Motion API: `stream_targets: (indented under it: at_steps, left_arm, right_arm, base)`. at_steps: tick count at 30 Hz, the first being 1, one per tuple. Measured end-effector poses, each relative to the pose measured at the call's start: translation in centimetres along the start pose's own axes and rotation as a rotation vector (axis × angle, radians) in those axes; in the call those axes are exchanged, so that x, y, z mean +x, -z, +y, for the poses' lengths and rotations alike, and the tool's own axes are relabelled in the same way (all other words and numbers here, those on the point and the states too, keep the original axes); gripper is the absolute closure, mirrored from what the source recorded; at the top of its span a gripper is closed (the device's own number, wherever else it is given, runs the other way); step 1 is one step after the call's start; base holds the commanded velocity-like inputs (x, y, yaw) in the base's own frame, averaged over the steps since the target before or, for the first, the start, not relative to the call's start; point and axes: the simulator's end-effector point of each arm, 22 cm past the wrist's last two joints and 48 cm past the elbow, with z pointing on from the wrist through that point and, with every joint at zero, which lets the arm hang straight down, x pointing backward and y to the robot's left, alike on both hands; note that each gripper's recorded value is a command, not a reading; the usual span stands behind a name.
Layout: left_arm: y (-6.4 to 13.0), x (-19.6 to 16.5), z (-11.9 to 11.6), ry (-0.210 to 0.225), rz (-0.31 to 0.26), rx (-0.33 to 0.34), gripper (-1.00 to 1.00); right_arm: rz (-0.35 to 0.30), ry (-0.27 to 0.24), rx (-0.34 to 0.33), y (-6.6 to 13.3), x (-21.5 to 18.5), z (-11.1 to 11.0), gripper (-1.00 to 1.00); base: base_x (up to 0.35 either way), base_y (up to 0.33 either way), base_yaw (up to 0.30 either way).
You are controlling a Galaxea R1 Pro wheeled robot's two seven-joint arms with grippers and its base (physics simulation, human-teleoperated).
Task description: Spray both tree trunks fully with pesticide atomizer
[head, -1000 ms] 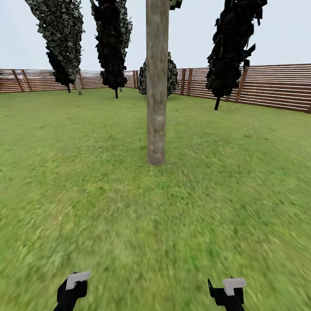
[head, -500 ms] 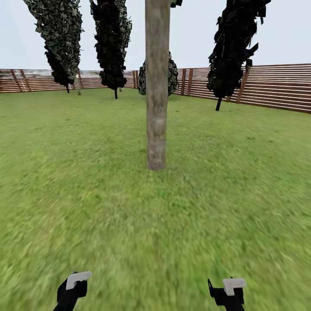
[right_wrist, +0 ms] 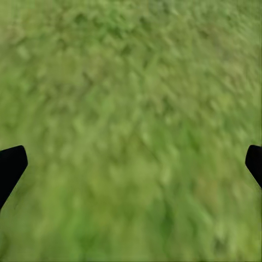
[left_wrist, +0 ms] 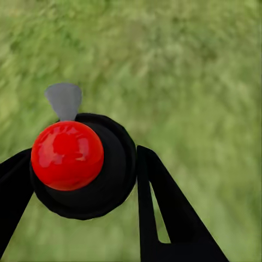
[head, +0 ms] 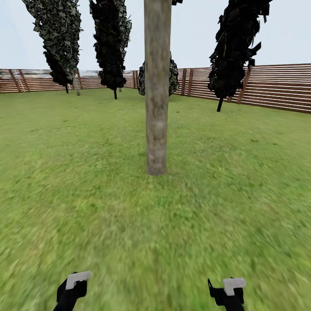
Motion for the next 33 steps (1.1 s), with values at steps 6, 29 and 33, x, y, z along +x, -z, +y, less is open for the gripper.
stream_targets:
  at_steps: [6, 29, 33]
  left_arm:
    - [0.0, 0.0, 0.0, 0.0, 0.0, 0.0, 1.0]
    - [0.0, 0.0, 0.0, 0.0, 0.0, 0.0, 1.0]
    - [0.0, 0.0, 0.0, 0.0, 0.0, 0.0, 1.0]
  right_arm:
    - [0.0, 0.0, 0.0, 0.0, 0.01, 0.0, -1.0]
    - [0.001, 0.0, 0.0, 0.0, 0.03, 0.0, -1.0]
    - [0.001, 0.0, 0.0, 0.0, 0.03, 0.0, -1.0]
  base:
    - [0.339, 0.0, 0.0]
    - [0.339, 0.0, 0.0]
    - [0.339, 0.0, 0.0]
